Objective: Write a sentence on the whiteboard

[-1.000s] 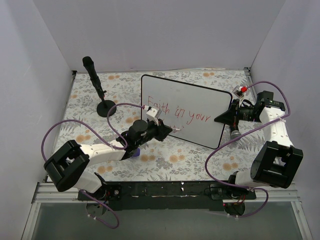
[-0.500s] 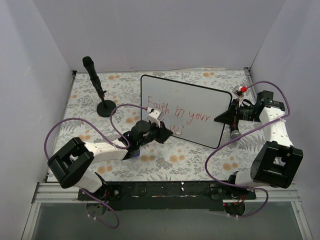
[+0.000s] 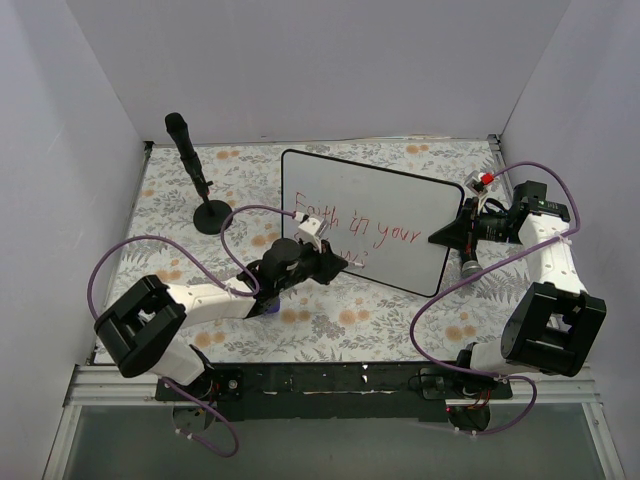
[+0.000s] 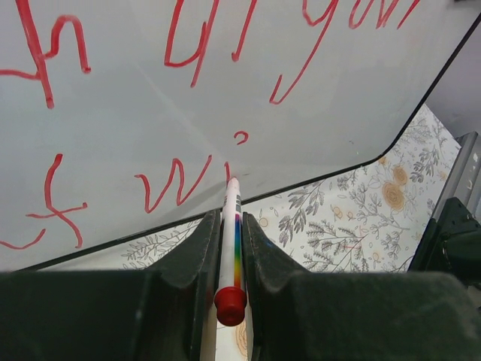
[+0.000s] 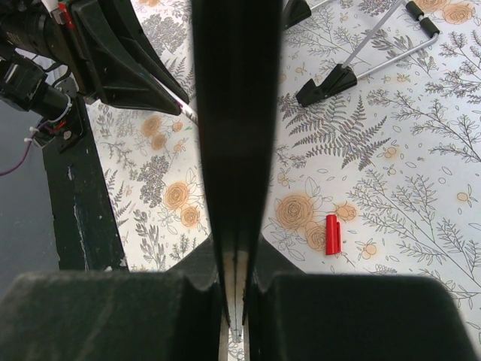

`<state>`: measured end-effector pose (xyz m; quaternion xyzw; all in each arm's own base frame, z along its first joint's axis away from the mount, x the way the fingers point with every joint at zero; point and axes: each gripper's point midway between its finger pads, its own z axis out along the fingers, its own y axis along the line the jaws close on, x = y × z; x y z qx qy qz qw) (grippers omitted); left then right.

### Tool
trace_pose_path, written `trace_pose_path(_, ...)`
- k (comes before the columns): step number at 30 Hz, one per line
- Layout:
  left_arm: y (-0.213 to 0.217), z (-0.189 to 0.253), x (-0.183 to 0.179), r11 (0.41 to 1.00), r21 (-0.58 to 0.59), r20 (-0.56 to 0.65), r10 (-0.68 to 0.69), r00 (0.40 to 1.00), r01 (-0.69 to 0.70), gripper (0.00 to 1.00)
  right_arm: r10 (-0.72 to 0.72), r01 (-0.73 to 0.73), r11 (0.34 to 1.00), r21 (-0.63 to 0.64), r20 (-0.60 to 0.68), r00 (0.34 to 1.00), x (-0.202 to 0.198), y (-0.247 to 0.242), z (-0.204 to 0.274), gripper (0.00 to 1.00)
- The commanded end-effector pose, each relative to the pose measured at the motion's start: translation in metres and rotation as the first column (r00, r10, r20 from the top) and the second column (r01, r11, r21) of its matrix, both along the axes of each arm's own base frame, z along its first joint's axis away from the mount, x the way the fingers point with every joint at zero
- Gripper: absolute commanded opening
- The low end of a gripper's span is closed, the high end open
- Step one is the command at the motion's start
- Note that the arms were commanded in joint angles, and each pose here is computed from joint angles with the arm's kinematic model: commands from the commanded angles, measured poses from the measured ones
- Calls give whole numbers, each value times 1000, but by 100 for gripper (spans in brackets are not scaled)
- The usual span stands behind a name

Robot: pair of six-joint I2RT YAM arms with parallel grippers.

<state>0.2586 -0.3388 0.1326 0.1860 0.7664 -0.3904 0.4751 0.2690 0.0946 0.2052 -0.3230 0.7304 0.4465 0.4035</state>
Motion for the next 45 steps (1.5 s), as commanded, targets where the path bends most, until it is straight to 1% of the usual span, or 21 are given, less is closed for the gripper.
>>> trace_pose_path(1,-7,52,7,996,-92,85,-3,996,10,0,1,0,997,-79,10,1000,-5,-3,-7,1)
trace_pose_path(6,-5,68,-1,991,-127,96,-19,995,31,0,1,0,997,-78,10,1000,-5,-3,-7,1)
trace_pose_path(11,-7,69,-1,990,-137,90,-25,996,37,0,1,0,997,-77,12,1000,-5,-3,-6,1)
trace_pose_path(16,-13,61,1,991,-127,68,-37,997,46,0,1,0,997,-78,12,1000,-6,-3,-7,1)
trace_pose_path(26,-14,47,7,995,-99,47,-17,999,21,0,0,1,997,-82,14,1000,-5,-3,-8,1)
trace_pose_path(45,-13,38,13,997,-74,45,5,999,-1,0,1,1,997,-80,15,1000,-6,-3,-7,1)
